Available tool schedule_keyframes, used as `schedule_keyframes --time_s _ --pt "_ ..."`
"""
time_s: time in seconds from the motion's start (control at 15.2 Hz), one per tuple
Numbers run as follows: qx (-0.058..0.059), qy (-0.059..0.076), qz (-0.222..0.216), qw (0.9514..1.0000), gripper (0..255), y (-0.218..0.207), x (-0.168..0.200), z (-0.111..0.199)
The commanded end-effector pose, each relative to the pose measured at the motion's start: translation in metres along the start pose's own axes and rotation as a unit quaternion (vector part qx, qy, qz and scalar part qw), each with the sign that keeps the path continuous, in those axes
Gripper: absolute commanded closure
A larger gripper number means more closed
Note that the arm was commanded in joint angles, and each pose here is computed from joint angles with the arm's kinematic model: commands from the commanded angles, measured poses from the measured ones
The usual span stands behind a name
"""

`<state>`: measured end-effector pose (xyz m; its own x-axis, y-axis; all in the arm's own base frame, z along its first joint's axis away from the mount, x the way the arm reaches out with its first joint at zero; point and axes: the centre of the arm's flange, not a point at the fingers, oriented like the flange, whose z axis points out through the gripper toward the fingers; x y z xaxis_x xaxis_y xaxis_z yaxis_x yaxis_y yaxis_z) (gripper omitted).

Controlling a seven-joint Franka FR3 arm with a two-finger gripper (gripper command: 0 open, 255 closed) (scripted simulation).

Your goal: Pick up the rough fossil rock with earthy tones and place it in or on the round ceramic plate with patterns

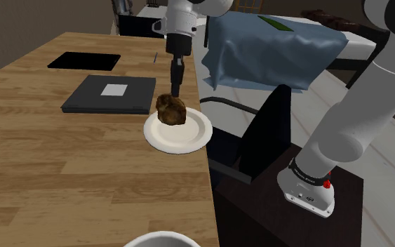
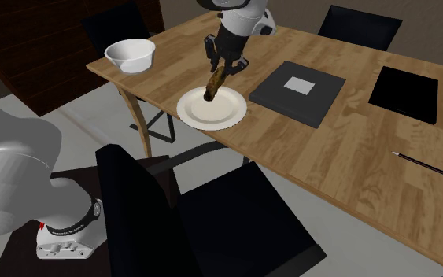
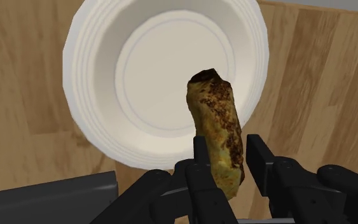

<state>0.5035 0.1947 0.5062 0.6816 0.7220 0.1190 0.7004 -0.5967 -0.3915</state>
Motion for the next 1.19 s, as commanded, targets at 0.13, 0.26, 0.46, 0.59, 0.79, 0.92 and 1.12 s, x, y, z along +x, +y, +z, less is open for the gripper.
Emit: schedule_keyframes --time_s 0.13,0.26,0.46,0.59,0.79,0.92,1.12 --pt "0.000 0.000 0.000 1.0000 255 0.008 -0.002 0.020" --pt "0.000 0.000 0.000 1.0000 255 0.012 -0.003 0.029" --pt "0.000 0.000 0.000 1.0000 255 0.019 -0.005 0.044" --pt "0.000 0.000 0.000 1.0000 255 0.023 -0.006 0.054" --pt "0.000 0.000 0.000 1.0000 255 0.023 -0.006 0.054" --pt "0.000 0.000 0.000 1.0000 255 0.023 -0.006 0.054" --pt "0.000 0.000 0.000 1.0000 255 0.023 -0.006 0.054"
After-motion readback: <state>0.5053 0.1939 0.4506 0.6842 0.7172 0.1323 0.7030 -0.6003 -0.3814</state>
